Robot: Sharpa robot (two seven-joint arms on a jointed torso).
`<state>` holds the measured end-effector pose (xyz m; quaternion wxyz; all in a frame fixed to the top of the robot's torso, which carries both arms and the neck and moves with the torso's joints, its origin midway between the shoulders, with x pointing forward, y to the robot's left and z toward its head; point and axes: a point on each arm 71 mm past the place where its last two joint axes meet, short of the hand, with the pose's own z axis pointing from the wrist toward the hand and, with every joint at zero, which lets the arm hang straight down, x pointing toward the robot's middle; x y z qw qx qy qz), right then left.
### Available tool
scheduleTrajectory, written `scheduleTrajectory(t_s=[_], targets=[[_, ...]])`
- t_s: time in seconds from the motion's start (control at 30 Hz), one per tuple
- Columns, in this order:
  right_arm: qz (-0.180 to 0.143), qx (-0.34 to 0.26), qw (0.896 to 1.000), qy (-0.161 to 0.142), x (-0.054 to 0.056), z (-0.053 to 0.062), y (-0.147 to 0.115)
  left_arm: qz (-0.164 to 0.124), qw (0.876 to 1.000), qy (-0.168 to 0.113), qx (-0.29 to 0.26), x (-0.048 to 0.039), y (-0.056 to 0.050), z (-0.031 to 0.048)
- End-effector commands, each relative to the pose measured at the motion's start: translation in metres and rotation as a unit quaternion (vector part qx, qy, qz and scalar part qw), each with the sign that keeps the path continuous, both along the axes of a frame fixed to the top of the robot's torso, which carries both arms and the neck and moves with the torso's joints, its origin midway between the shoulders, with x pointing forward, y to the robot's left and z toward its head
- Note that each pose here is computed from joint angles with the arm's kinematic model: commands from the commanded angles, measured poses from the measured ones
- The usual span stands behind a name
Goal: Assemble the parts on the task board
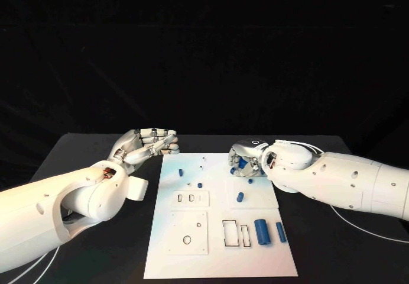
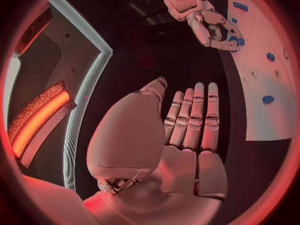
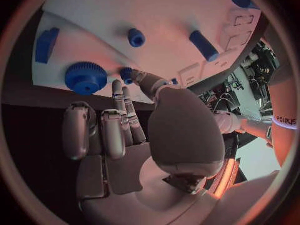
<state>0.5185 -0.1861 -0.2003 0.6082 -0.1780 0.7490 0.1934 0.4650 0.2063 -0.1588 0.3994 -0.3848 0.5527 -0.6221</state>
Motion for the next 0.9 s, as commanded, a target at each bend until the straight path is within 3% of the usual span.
scheduleTrajectory(t_s=[0.03, 0.53, 0.9], targets=[[0.007, -0.008, 1.0, 0.005, -0.001, -0.003, 0.002, -0.011, 1.0, -0.004, -0.004, -0.0009, -0.003, 0.0026], [0.01, 0.002, 1.0, 0.006, -0.002, -0.007, 0.004, -0.012, 1.0, -0.003, -0.003, -0.0006, -0.002, 0.0031], [0.005, 0.068, 0.996, -0.051, -0.002, 0.005, 0.007, -0.009, 1.0, -0.002, -0.002, 0.0004, -0.001, 0.0026]])
